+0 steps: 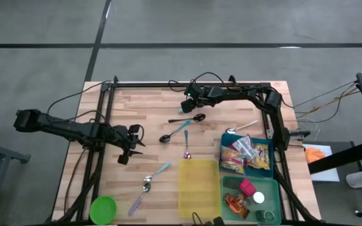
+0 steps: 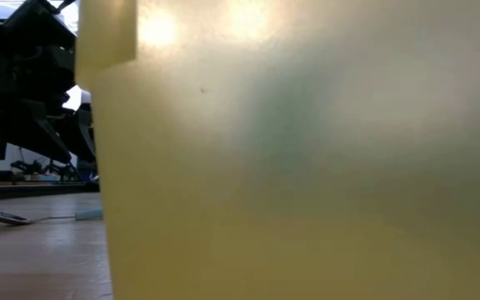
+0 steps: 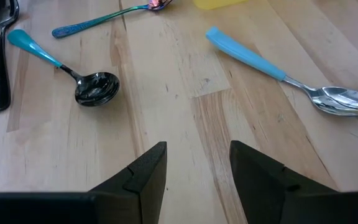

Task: Pick & Place Food Item
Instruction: Put the light blue spoon into the yellow bin

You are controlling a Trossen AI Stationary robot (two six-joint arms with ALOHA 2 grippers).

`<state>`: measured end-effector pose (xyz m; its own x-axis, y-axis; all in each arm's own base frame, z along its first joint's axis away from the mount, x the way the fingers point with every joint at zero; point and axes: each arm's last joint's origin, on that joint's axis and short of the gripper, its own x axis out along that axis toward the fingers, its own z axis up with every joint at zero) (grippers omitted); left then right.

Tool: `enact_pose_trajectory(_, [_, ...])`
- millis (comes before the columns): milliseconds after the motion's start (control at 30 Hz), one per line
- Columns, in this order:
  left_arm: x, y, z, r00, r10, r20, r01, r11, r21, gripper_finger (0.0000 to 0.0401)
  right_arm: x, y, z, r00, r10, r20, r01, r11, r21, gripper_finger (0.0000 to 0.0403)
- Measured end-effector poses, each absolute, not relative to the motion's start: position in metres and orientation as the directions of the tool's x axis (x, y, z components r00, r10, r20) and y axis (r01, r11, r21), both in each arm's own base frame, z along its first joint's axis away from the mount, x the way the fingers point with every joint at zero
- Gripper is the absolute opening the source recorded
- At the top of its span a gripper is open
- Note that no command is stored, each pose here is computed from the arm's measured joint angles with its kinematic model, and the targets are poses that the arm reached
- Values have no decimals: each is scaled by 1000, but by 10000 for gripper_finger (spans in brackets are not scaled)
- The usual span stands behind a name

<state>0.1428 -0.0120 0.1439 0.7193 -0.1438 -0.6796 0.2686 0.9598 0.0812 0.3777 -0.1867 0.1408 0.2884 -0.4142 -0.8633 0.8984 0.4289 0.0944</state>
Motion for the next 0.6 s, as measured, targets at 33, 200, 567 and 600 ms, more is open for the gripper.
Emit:
enact_pose_trajectory(33, [143, -12, 144, 719, -144, -680, 269, 960, 81, 174, 378, -186, 141, 288, -406, -867, 897, 431, 96, 182])
enact_pose_trajectory(200, [143, -12, 144, 719, -144, -679, 269, 960, 81, 174, 375, -184, 140, 268, -378, -886, 896, 436, 85, 182])
enact_pose_trajectory(567, [143, -12, 144, 719, -144, -680, 268, 960, 81, 174, 371, -170, 139, 250, -225, -942, 864, 492, 112, 182])
enact_pose_trajectory(600, [143, -12, 144, 719, -144, -680, 268, 960, 81, 174, 371, -167, 140, 246, -221, -944, 859, 501, 107, 182])
